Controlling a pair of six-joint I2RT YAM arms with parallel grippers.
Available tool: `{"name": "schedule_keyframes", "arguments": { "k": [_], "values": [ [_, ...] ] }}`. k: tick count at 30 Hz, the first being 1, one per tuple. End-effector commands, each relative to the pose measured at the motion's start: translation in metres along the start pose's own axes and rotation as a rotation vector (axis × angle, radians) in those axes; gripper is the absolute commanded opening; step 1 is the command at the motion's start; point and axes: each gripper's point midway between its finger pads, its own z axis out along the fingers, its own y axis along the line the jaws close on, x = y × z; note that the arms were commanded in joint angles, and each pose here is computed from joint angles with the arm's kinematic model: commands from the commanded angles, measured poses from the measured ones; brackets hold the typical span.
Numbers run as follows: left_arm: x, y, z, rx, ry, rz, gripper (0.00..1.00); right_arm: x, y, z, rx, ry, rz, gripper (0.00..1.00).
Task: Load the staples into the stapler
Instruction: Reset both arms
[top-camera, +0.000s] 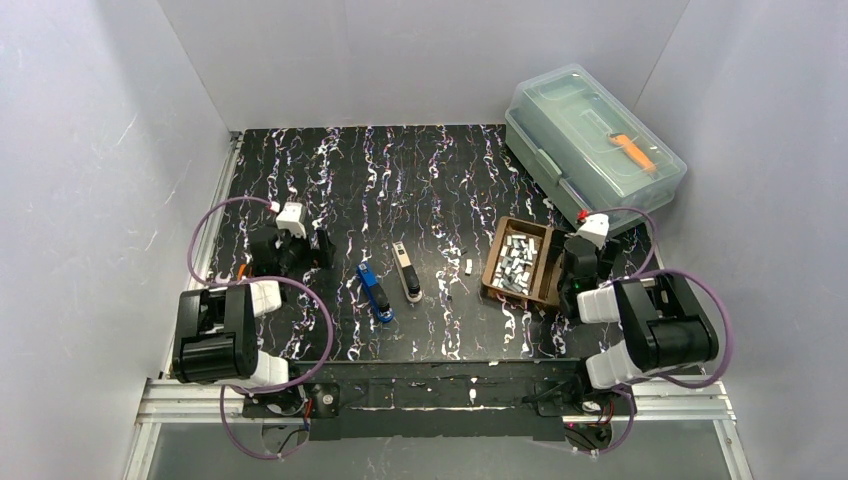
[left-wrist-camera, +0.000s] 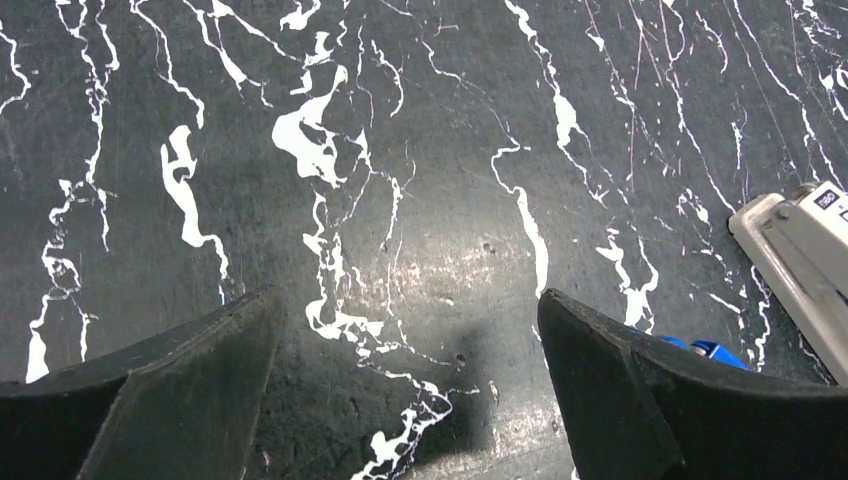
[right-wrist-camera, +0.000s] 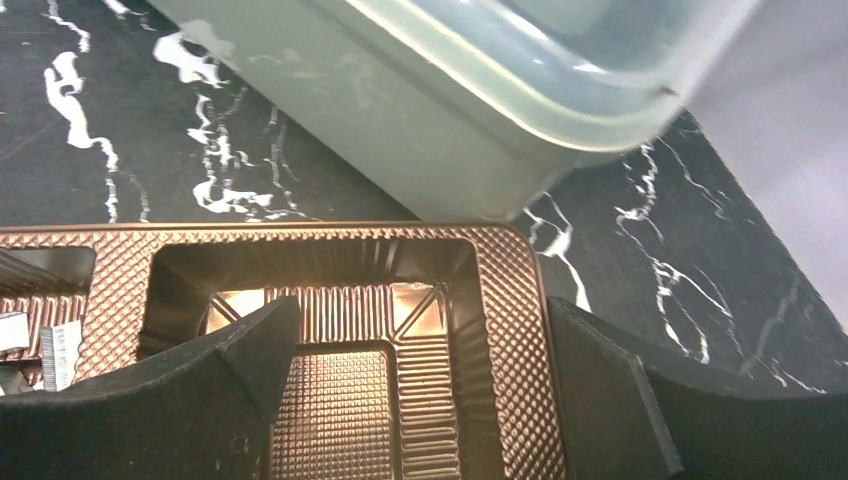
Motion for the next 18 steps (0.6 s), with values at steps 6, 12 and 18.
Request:
{"name": "schedule_keyframes", "arguments": {
  "k": [6,12,18],
  "values": [
    [-0.006,0.002,-0.004,-0.035,-0.204,0.055,0.98,-0.031,0.056,-0.007,-0.348,-0.245,-0.107,0.99],
    [-0.012,0.002,-0.001,-0.040,-0.209,0.069,0.98,-0.024,0.046,0.020,-0.264,-0.123,-0.047,0.98],
    [-0.012,0.002,-0.002,-0.040,-0.209,0.070,0.98,-0.024,0.045,0.018,-0.264,-0.131,-0.045,0.98]
  ]
}}
